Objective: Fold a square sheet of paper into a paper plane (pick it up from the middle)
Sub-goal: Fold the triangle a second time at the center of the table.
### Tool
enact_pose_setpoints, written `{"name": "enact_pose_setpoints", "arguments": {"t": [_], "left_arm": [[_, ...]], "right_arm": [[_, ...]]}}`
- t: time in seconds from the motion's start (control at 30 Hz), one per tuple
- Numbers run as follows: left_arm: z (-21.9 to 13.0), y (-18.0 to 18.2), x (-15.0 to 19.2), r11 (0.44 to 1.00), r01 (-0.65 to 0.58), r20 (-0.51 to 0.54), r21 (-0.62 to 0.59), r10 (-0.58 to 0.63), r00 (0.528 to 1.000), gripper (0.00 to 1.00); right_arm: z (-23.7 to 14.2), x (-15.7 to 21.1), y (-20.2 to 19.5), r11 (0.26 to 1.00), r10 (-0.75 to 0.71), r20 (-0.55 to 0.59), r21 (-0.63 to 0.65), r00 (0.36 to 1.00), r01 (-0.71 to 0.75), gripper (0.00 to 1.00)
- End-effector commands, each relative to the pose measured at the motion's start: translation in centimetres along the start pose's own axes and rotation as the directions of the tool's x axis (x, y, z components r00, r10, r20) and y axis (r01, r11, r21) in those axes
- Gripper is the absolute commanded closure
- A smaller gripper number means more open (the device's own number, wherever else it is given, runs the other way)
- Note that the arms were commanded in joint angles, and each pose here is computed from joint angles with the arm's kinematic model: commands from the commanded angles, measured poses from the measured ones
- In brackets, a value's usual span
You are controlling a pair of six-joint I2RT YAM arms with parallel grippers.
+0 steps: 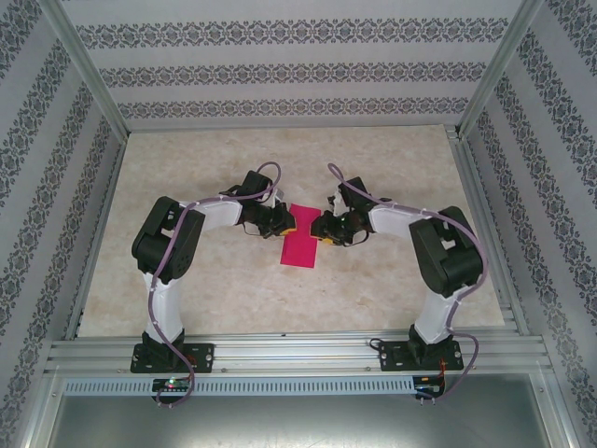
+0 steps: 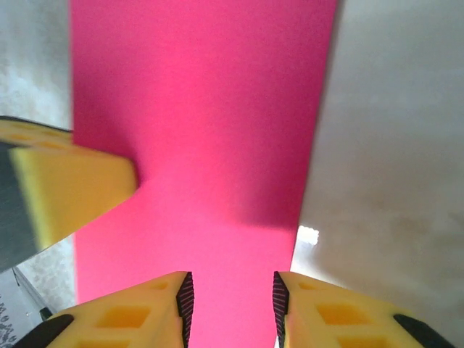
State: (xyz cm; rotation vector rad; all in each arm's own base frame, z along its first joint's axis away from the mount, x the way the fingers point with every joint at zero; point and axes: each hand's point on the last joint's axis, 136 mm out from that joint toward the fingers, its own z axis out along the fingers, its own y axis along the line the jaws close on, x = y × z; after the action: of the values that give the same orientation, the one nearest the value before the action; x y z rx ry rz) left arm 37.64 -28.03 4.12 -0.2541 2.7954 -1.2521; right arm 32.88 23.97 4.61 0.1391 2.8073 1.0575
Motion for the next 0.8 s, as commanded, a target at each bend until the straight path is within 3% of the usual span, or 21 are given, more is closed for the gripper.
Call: {"name": "enact_pose_setpoints", "arguments": {"t": [0.0, 0.17, 0.3, 0.4, 0.57, 0.77], "left_arm": [[-0.9, -1.5, -0.4, 0.999, -0.037, -0.004, 0.016, 0.037, 0.999, 0.93], [-1.1, -1.6, -0.3, 0.999, -0.044, -0.017, 0.004, 0.044, 0.999, 0.92], [-0.9, -1.6, -0.2, 0.999, -0.035, -0.024, 0.009, 0.035, 0.999, 0.93], [-1.0, -1.7, -0.3, 0.999, -0.035, -0.021, 0.006, 0.035, 0.999, 0.93], [-0.9, -1.4, -0.1, 1.0, -0.03, -0.029, 0.001, 0.03, 0.999, 0.92], [-0.8, -1.5, -0.1, 1.0, -0.029, -0.034, 0.007, 0.029, 0.999, 0.92]], "right_arm": [[-2.4, -0.3, 2.0, 0.992, -0.129, 0.121, 0.013, 0.984, 0.129, 0.58], [-1.3, 3.2, 5.0, 0.902, -0.432, 0.164, 0.104, 0.887, 0.42, 0.51], [0.5, 5.7, 6.8, 0.755, -0.643, 0.129, 0.276, 0.755, 0.595, 0.46], [1.3, 6.5, 7.2, 0.603, -0.759, 0.075, 0.455, 0.646, 0.655, 0.41], [1.3, 5.3, 7.0, 0.505, -0.788, 0.033, 0.606, 0.615, 0.615, 0.4], [2.4, 5.3, 6.6, 0.504, -0.784, 0.008, 0.591, 0.62, 0.63, 0.41]]}}
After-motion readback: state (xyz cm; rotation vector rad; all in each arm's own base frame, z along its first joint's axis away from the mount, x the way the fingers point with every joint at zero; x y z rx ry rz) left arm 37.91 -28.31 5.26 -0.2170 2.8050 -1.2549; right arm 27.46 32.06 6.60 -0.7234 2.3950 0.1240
